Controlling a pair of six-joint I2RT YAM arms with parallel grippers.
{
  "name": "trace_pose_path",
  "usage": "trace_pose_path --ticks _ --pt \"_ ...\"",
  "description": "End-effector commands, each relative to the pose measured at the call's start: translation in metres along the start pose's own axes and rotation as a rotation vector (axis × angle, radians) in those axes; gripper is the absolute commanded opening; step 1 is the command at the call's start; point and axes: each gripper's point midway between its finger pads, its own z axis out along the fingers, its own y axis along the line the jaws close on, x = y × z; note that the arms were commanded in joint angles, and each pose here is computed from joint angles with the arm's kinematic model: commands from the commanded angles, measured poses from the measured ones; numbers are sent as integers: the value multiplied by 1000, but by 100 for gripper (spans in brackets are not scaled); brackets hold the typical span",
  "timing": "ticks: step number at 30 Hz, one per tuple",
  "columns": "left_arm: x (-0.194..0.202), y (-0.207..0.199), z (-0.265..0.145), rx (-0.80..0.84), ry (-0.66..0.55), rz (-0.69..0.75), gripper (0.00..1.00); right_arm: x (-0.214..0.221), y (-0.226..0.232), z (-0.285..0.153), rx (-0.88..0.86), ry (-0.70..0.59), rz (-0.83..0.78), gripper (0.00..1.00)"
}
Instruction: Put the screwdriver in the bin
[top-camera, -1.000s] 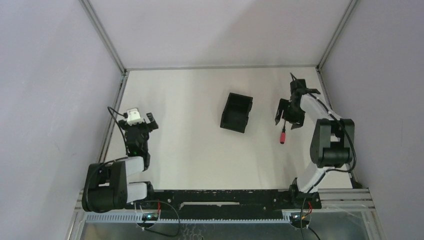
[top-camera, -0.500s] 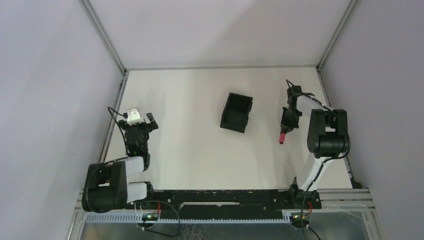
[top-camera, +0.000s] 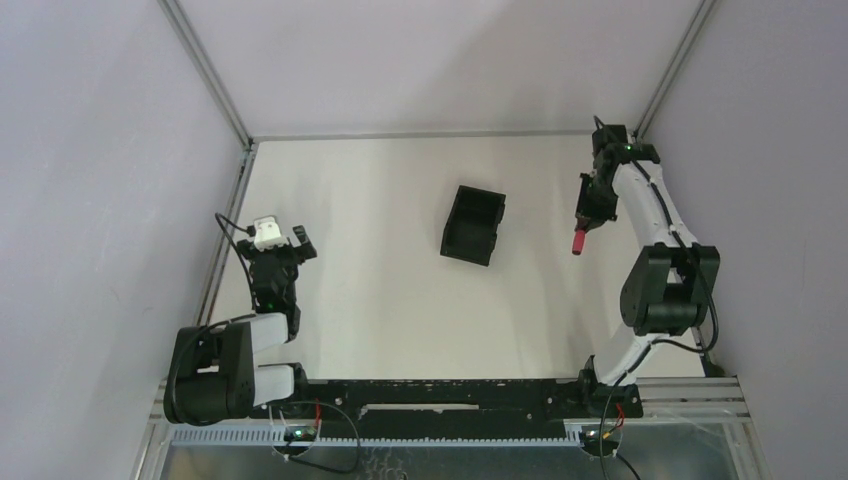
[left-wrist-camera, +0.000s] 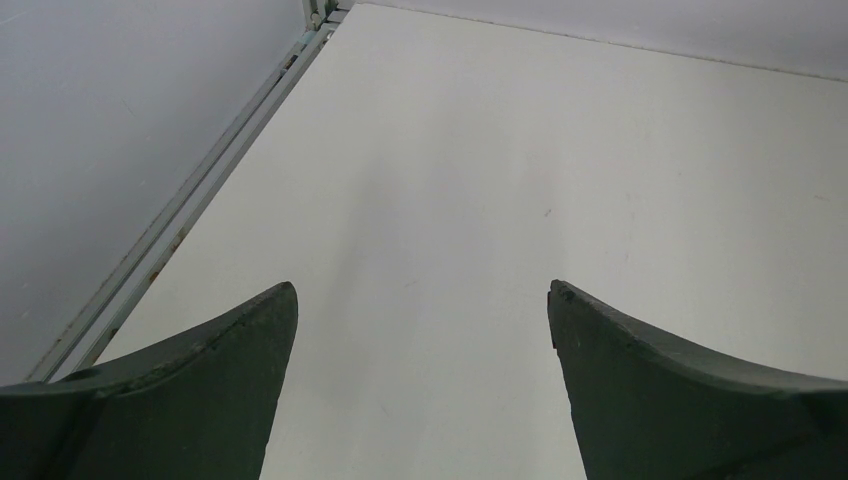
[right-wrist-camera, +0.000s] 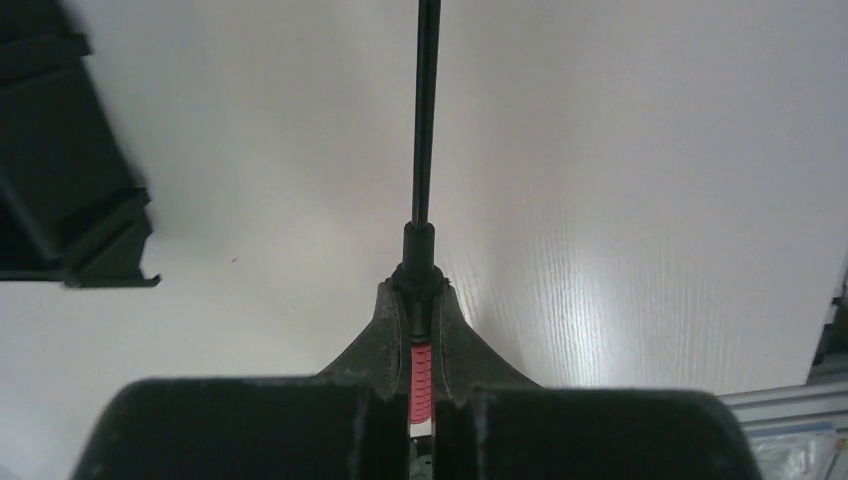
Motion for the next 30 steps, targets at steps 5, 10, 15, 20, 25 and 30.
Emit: trace_pose_path --ticks 5,10,15,20,25,30 --pt "-15 -2 4 4 -51 8 100 -1 11 -57 -53 -55 12 0" --pt "-15 -2 4 5 -51 7 100 -10 73 -58 -119 -107 -81 0" --pt "-15 -2 4 3 -51 7 100 -11 159 -56 -208 -91 -238 0" --pt "-15 -2 4 3 -50 7 100 -11 212 -54 -248 -122 -369 0" --pt "-15 -2 4 3 -51 7 100 -21 239 -35 -263 -177 -440 0" --pt "-15 -2 4 3 -51 7 100 -17 244 0 -205 -167 -486 0"
